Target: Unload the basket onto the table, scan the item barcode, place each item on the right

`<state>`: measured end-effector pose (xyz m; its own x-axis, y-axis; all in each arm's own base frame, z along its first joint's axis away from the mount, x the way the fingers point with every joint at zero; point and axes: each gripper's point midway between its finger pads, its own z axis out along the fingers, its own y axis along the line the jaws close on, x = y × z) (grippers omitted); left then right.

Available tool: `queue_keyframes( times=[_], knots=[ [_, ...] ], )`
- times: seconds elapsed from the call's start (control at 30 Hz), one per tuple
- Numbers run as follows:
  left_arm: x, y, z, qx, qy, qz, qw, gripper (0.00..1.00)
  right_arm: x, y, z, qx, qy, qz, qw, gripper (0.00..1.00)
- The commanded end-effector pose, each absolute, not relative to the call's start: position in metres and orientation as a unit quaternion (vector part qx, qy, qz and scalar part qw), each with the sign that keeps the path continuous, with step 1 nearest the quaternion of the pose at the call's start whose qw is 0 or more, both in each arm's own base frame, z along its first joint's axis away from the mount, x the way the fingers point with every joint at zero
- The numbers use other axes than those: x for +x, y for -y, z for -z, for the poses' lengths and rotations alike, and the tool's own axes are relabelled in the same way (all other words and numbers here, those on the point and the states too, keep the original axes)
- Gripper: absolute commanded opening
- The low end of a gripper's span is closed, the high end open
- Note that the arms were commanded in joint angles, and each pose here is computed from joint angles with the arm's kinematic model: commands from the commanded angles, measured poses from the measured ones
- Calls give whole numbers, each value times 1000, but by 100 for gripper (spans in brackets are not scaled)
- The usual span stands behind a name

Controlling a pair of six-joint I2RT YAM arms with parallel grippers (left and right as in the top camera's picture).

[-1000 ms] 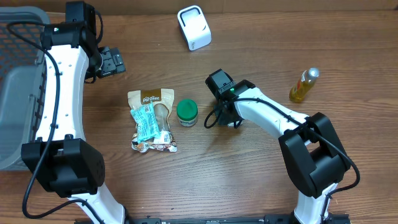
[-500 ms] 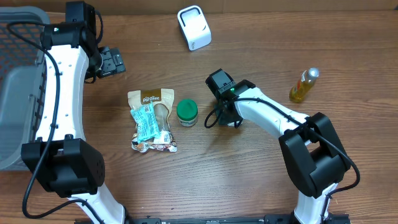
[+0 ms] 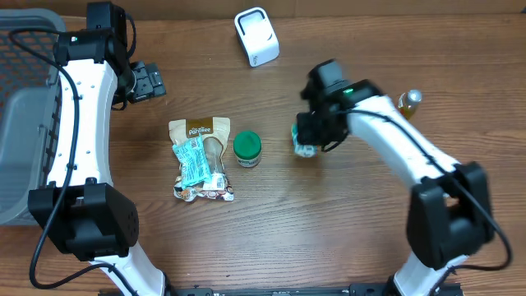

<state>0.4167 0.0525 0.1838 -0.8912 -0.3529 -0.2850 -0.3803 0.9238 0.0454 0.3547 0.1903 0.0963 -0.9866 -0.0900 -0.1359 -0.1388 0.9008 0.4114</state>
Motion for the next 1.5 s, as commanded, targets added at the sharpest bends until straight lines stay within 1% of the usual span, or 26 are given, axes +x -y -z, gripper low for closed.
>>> queue_keyframes(
  times=[0.0,0.13,0.27,0.53,0.63,0.77,0.9,1.07,1.2,1.3,1.37,1.47],
  knots=[
    [420,-49,-191,-180,-971,-48,149,100,349,-202,-136,-81,-908,-408,39,4],
    [420,-49,-191,-180,-971,-48,148,99,345,-195,-133,-75,-881,-467,37,4],
    [420,-49,-191,-180,-971,-48,149,99,338,-199,-119,-76,-859,-504,40,4],
    [420,-49,-191,-180,-971,-48,148,100,331,-198,-77,-14,-856,-516,39,4],
    [420,-49,-191,-180,-971,-48,149,100,334,-193,-58,31,-865,-498,44,4],
    [420,-49,-191,-180,-971,-48,148,99,334,-192,-51,44,-865,-498,51,4],
    [420,-49,-191,-180,-971,-48,149,99,341,-181,-36,89,-885,-454,54,4],
    [420,-49,-191,-180,-971,-48,148,100,343,-181,-36,93,-885,-452,57,4],
    [420,-49,-191,-180,-971,-48,148,100,341,-173,-26,122,-896,-424,47,4],
    [420,-49,-191,-180,-971,-48,148,99,340,-172,-24,124,-898,-420,46,4],
    [420,-49,-191,-180,-971,-48,149,99,338,-172,-24,128,-898,-419,40,5],
    [420,-49,-191,-180,-971,-48,149,100,334,-171,-22,132,-899,-417,28,16]
  ],
)
